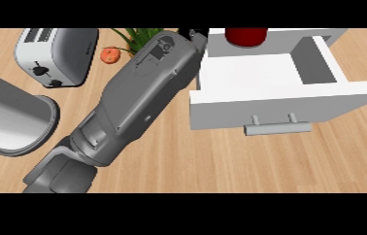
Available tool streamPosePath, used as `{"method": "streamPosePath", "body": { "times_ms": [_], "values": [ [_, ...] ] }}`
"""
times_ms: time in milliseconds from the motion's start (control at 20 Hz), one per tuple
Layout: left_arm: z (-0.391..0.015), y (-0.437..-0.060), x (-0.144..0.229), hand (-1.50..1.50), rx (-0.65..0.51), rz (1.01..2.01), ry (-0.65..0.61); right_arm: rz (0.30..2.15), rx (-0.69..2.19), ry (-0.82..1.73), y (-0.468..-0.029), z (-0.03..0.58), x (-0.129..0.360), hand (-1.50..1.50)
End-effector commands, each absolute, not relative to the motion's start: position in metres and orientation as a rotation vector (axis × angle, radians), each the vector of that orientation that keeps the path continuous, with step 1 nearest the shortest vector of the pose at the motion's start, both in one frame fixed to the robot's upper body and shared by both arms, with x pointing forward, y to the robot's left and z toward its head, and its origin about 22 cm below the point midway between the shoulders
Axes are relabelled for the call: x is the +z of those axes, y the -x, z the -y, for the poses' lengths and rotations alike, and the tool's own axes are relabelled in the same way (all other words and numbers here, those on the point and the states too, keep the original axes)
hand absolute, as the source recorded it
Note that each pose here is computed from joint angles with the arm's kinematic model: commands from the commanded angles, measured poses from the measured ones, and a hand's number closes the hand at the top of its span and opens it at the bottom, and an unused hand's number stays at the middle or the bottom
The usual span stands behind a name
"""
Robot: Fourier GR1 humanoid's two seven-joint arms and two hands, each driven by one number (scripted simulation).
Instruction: Pick up the can, place it into the drawer and close the drawer
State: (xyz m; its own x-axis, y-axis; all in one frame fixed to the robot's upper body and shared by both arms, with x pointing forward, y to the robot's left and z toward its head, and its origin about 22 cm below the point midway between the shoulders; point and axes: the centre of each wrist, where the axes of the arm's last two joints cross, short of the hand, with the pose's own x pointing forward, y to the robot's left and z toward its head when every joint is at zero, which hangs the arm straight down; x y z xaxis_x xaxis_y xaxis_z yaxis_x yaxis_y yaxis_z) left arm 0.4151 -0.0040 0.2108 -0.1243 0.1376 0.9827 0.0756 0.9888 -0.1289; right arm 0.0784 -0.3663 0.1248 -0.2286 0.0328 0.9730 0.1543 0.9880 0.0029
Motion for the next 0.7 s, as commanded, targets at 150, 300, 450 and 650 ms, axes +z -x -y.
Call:
{"method": "streamPosePath", "body": {
  "times_ms": [150,300,450,650],
  "values": [
    [0.017,-0.418,0.213,1.50,0.041,1.690,0.109,1.816,-0.127,0.103,-0.092,0.357,0.125,-1.50],
    [0.018,-0.419,0.213,1.50,0.031,1.686,0.099,1.821,-0.130,0.111,-0.079,0.348,0.130,-1.50],
    [0.012,-0.422,0.188,1.50,0.038,1.646,0.057,1.812,-0.096,0.102,-0.090,0.359,0.138,-1.50],
    [0.018,-0.417,0.184,1.50,-0.002,1.648,0.035,1.798,-0.109,0.112,-0.097,0.360,0.130,-1.50]
  ]
}}
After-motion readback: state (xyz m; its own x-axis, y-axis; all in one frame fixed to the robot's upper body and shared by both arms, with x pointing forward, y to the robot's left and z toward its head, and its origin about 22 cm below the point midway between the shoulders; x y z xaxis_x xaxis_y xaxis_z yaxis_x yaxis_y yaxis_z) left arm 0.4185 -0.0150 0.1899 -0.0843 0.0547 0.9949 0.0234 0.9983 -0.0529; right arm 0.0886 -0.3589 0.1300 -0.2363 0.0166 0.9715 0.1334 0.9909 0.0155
